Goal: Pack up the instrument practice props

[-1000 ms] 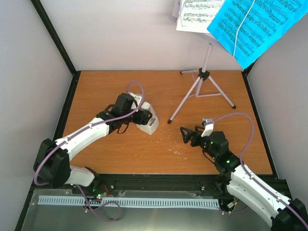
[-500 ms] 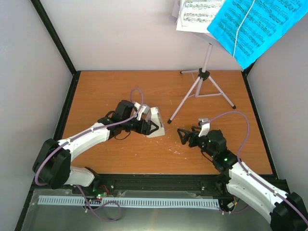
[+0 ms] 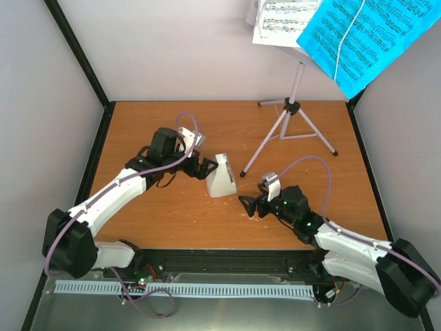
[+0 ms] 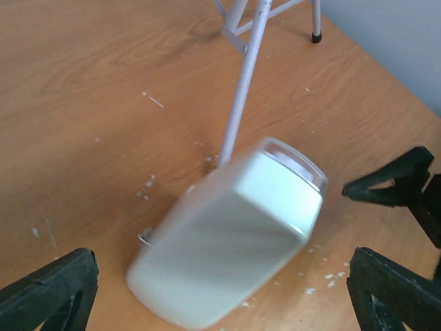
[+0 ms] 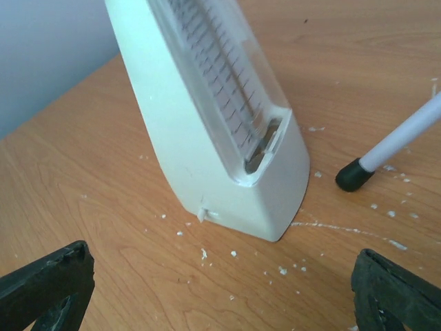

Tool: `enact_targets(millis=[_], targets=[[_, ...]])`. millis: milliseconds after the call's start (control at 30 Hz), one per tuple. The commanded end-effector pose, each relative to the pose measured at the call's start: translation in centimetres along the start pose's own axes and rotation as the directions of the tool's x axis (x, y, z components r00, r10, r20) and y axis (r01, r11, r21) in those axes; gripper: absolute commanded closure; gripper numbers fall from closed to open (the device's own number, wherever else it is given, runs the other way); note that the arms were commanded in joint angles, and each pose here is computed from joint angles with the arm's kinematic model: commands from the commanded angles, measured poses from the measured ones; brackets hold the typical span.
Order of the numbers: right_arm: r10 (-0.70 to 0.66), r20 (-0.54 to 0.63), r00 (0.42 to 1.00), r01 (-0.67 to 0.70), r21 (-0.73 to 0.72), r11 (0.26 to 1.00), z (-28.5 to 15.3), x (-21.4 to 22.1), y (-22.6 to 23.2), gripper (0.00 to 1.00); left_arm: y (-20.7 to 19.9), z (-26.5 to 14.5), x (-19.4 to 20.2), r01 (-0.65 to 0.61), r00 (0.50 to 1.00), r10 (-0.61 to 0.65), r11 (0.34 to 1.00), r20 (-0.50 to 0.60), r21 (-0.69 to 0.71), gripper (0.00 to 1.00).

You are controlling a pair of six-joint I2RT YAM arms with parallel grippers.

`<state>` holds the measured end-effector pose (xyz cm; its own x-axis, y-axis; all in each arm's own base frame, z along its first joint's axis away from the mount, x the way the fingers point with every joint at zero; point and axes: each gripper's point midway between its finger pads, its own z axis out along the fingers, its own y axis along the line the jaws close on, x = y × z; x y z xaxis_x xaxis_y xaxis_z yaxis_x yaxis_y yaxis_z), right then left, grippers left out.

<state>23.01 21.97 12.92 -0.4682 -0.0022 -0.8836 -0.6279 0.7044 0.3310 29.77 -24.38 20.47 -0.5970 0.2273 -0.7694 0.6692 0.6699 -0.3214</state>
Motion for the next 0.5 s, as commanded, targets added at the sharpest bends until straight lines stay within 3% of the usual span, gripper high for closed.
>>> enact_targets(millis=[0,67,167,300,467], targets=[[-0.105,0.044,0.994,0.104,0.015,0.994,1.2,-0.2,0.6,0.00,-1.0,0.3,-2.8,-0.188,0.981,0.184,0.979,0.060,0.075,0.01],[-0.112,0.044,0.993,0.111,0.006,0.994,1.6,0.2,0.9,0.00,-3.1,0.3,-2.8,-0.285,0.957,0.266,0.938,0.118,0.195,0.00],[-0.127,0.027,0.992,0.127,-0.008,0.992,2.3,1.0,1.2,0.00,-4.1,0.9,-2.4,-0.306,0.952,0.281,0.910,0.124,0.279,0.00],[-0.156,-0.003,0.988,0.156,-0.014,0.988,3.2,1.3,1.4,0.00,-4.0,2.4,-1.9,-0.287,0.958,0.275,0.899,0.084,0.332,0.01],[-0.178,-0.053,0.983,0.180,0.052,0.982,4.1,2.0,0.4,0.00,-3.1,3.8,-0.6,-0.257,0.964,0.264,0.906,0.026,0.336,0.12]])
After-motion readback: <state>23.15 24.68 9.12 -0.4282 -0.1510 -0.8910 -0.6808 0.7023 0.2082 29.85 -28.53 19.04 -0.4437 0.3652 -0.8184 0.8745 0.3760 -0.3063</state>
